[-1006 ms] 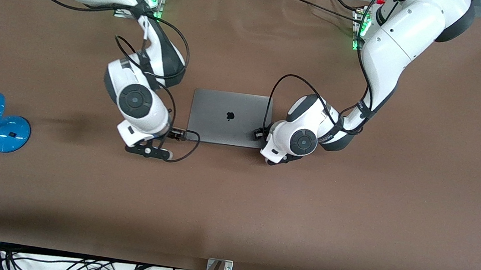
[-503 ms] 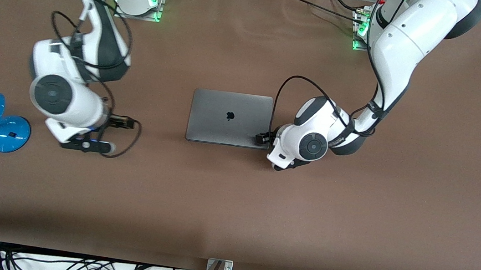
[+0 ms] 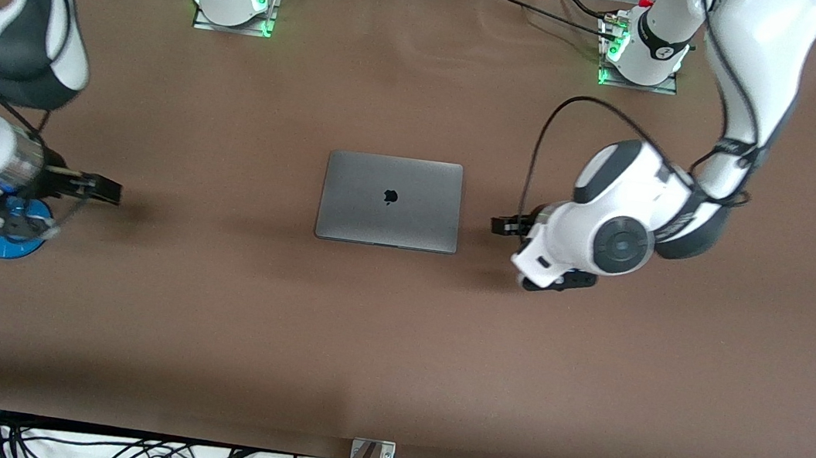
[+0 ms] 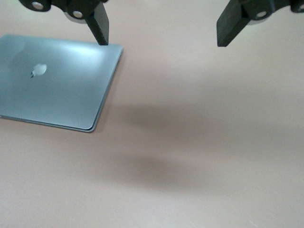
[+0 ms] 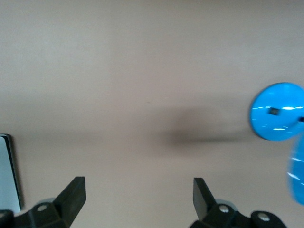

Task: Close laptop with both arms from behind

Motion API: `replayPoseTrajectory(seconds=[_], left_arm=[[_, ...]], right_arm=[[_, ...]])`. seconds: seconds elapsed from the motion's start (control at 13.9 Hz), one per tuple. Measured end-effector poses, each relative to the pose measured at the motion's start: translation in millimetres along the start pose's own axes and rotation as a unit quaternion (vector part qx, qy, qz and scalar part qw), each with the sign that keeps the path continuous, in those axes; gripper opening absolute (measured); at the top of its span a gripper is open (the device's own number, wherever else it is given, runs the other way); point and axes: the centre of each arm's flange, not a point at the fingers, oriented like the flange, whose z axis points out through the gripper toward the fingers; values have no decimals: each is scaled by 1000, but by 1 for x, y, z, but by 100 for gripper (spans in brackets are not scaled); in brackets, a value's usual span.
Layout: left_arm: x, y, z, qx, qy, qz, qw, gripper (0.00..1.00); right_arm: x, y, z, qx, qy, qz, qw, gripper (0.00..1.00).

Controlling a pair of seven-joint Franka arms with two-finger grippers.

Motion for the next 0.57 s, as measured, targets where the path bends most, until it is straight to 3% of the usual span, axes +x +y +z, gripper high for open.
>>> replayPoseTrajectory(seconds=[0.29,0.57], left_arm=[[-16,-59,-51,20,45,32,998,100],[-39,-141,-95,37,82,43,995,100]], right_arm=[[-46,29,-77,-13,41,-8,999,100],[-96,28,-137,-8,46,-8,999,100]])
